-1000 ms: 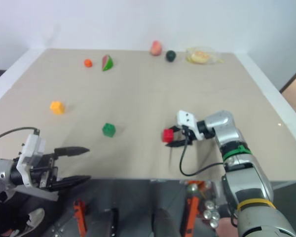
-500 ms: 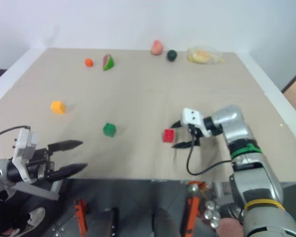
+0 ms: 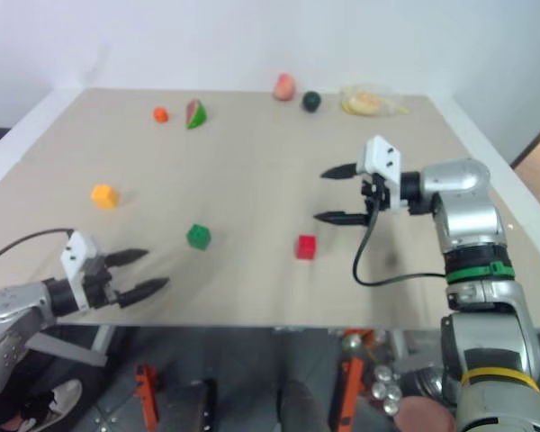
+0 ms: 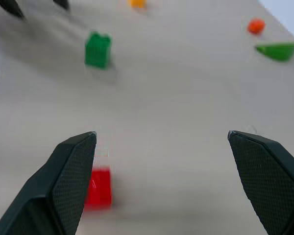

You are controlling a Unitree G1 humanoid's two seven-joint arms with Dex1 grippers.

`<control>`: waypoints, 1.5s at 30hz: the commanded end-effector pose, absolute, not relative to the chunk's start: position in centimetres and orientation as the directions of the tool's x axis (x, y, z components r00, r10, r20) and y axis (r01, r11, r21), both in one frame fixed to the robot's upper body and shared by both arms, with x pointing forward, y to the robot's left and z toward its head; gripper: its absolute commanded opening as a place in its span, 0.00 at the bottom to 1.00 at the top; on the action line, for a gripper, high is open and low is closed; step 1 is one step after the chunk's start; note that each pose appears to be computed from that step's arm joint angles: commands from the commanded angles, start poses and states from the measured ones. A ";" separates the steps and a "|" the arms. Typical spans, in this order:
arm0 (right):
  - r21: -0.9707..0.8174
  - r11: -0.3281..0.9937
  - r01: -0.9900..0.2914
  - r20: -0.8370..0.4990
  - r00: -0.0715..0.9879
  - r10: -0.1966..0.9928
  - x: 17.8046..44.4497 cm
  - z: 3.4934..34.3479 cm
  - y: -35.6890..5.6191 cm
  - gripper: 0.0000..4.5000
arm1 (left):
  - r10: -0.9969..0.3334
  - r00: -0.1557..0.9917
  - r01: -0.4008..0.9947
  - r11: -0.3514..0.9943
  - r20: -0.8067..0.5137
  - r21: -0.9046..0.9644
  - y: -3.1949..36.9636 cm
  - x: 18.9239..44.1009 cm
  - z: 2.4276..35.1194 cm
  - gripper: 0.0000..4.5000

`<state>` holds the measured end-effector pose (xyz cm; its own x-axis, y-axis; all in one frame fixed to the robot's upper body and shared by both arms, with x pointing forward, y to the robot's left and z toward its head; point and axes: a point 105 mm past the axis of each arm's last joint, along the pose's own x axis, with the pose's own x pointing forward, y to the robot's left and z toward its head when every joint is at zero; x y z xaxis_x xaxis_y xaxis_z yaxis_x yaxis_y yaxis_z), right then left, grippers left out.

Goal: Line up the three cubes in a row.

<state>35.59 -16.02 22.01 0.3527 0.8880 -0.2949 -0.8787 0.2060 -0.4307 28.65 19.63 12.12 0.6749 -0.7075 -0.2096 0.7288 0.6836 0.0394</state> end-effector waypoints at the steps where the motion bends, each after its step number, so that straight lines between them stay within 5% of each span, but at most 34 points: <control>1: -0.455 0.217 -0.864 -0.234 0.351 0.907 34.3 23.2 -15.1 0.99 | -0.708 0.679 0.727 0.685 -0.197 0.042 18.8 29.9 12.5 1.00; 11: -0.452 0.241 -0.859 -0.168 0.347 0.923 32.6 24.3 -13.8 0.99 | -0.691 0.691 0.711 0.702 -0.213 0.026 14.8 33.1 11.9 1.00; 26: -0.449 0.272 -0.851 -0.153 0.373 0.915 32.4 24.1 -13.8 0.99 | -0.576 0.774 0.611 0.788 -0.263 0.072 13.8 35.3 10.8 1.00; 35: -0.438 0.285 -0.852 -0.143 0.379 0.914 32.4 23.9 -13.8 1.00 | -0.572 0.779 0.608 0.789 -0.256 0.088 13.6 35.7 10.9 0.38; 41: -0.383 0.344 -0.858 -0.106 0.410 0.906 31.7 23.5 -14.2 1.00 | -0.659 0.719 0.692 0.708 -0.222 0.139 13.0 36.2 11.5 0.38; 45: -0.283 0.394 -0.874 -0.115 0.439 0.891 29.5 21.6 -16.0 1.00 | -0.823 0.544 0.837 0.519 -0.164 0.176 11.8 36.1 13.2 0.38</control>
<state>30.72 -14.89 20.23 0.4149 0.8961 -0.1575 -0.8906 0.3646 -0.2717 36.03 12.59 10.91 0.6366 -0.7378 -0.2247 0.7692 0.6286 0.1150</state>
